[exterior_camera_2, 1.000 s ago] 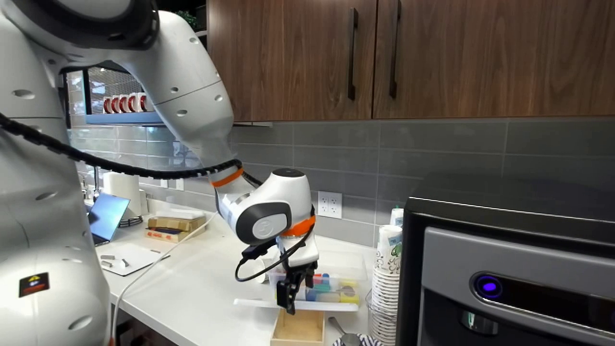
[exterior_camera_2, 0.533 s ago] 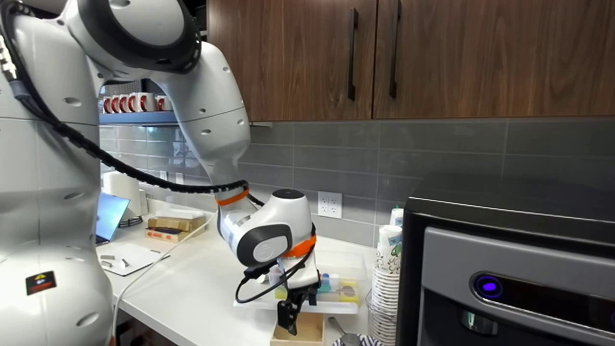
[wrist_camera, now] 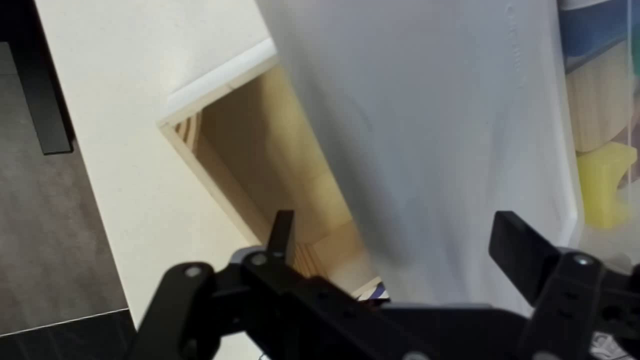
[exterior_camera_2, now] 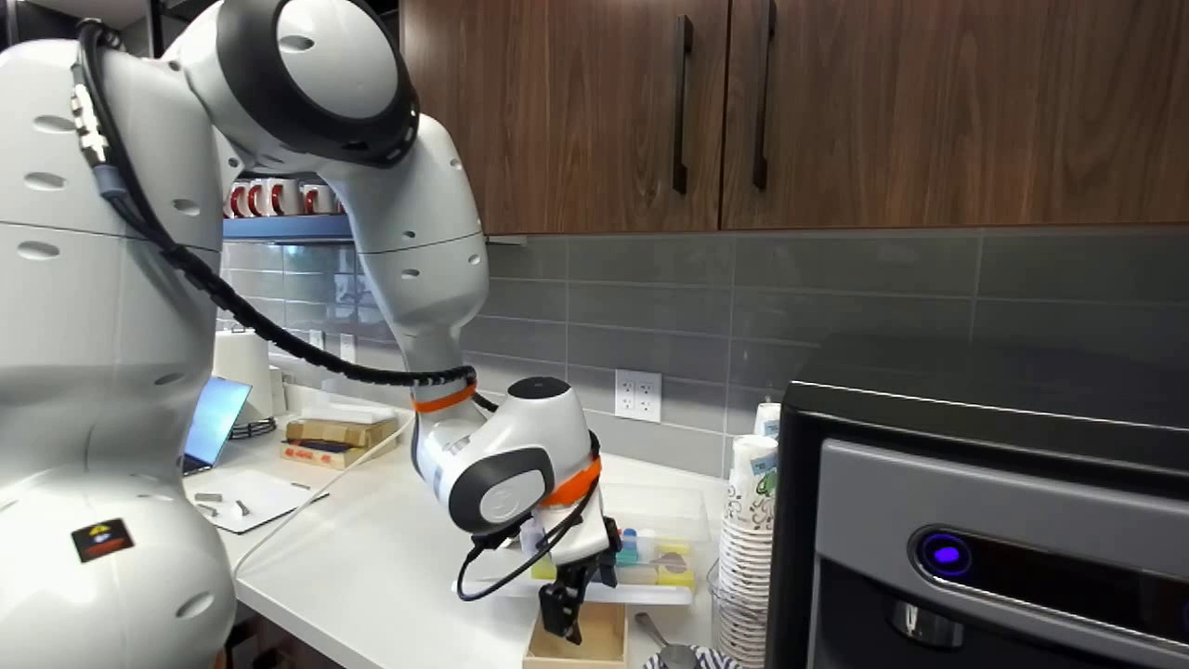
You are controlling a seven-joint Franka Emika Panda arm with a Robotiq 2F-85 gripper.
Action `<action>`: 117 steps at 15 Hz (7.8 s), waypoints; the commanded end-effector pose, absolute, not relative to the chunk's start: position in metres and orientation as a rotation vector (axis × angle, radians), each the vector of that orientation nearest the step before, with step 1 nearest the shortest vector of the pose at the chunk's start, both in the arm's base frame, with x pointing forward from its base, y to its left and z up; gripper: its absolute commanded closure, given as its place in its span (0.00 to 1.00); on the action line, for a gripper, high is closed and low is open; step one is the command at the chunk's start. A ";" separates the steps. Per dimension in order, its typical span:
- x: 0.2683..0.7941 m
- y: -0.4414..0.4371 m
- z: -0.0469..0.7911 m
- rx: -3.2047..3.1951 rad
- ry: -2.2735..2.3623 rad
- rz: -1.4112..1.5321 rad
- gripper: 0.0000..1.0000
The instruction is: Put the lid on the plastic box
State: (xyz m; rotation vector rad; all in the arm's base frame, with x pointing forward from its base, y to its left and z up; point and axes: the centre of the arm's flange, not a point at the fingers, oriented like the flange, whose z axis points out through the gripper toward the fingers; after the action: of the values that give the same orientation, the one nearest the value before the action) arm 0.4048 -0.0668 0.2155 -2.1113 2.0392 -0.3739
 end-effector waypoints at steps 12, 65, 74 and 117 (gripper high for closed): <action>0.360 -0.046 0.245 -2.041 2.007 -0.570 0.91; 0.352 -0.005 0.383 -2.038 1.519 -1.014 0.99; 0.422 -0.013 0.373 -2.074 1.415 -1.033 0.99; 0.521 -0.004 0.249 -1.993 1.563 -1.109 0.99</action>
State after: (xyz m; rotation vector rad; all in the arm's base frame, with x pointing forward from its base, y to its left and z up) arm 0.5487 0.0081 0.2644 -2.0231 1.5617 -1.0740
